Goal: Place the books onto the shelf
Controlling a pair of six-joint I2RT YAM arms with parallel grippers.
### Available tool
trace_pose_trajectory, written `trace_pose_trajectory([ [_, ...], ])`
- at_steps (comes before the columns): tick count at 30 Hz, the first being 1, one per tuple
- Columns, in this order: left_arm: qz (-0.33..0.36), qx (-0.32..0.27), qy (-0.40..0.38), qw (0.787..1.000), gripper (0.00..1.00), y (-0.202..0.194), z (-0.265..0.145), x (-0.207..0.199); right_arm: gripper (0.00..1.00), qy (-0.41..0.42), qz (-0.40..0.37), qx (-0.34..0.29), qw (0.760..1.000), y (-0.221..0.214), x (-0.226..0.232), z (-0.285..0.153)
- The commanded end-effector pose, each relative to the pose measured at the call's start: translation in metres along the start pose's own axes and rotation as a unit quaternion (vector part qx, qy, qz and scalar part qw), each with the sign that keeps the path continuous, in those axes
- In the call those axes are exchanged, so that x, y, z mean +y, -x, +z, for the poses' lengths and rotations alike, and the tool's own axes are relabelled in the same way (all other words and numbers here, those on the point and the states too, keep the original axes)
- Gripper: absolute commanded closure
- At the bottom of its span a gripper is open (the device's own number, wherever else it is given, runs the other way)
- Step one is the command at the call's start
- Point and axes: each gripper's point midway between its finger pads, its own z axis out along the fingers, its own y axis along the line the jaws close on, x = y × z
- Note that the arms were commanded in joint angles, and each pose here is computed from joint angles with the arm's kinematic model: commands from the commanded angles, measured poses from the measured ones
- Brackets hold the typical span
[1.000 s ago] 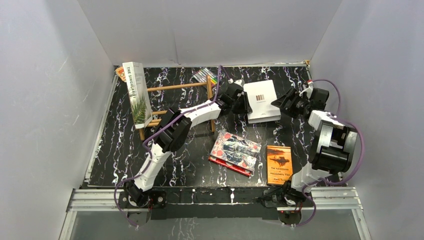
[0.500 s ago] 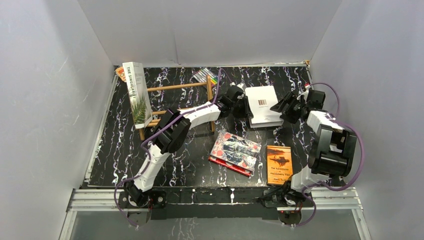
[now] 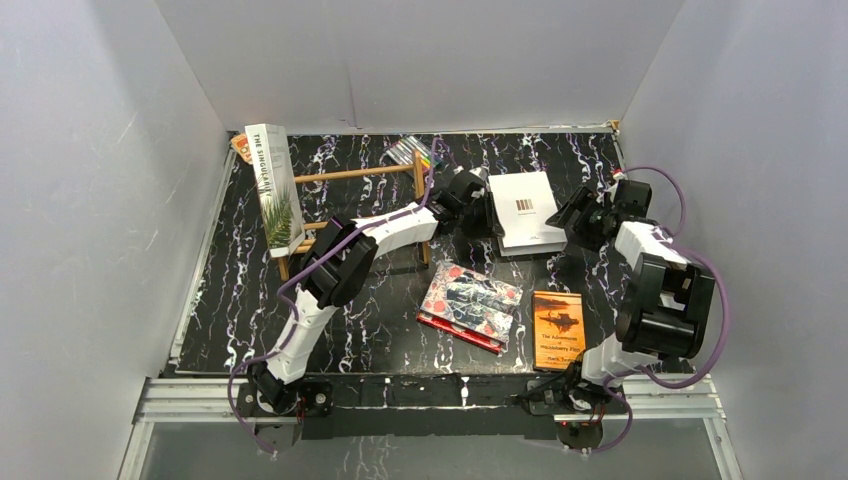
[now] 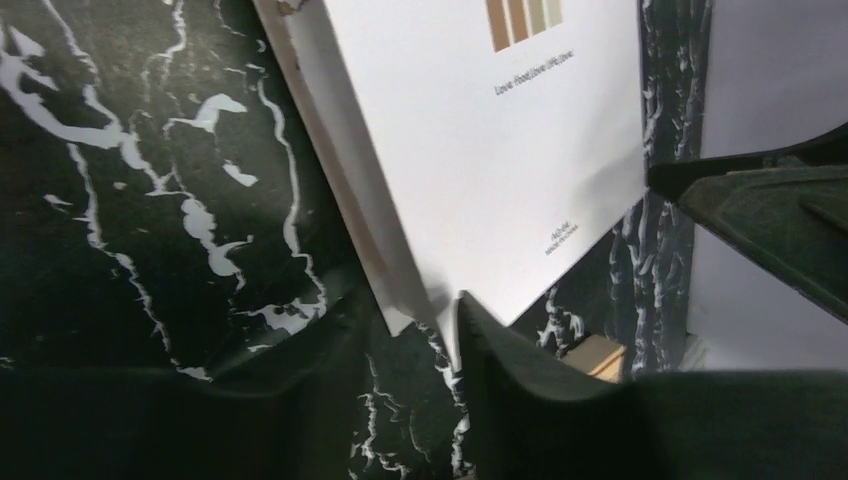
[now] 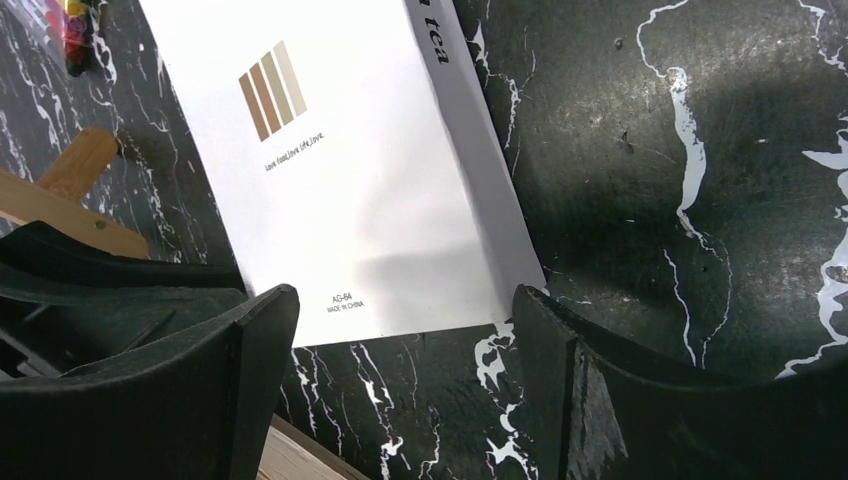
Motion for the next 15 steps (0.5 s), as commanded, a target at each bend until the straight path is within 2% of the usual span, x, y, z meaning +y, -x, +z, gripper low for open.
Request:
trace_pose_trajectory([
  [1,-0.01,-0.037,0.034,0.999,0.53,0.022,-0.024,-0.005,0.11,-0.003,-0.015,-0.012,1.0,0.01,-0.001,0.001],
  [3,-0.015,-0.044,0.051,0.998,0.42,0.021,-0.022,0.002,0.1,-0.001,-0.013,-0.005,1.0,0.008,-0.002,0.005],
  [6,-0.028,-0.045,0.056,0.997,0.38,0.02,-0.013,0.003,0.1,0.013,-0.005,0.012,1.0,0.002,-0.003,0.015],
  [10,-0.03,-0.05,0.061,0.996,0.39,0.018,0.001,0.003,0.12,0.04,0.004,0.025,0.999,-0.002,0.0,0.027],
  [15,-0.047,-0.047,0.044,0.997,0.52,0.018,0.011,-0.005,0.17,0.066,0.012,0.024,0.997,-0.006,0.008,0.027],
])
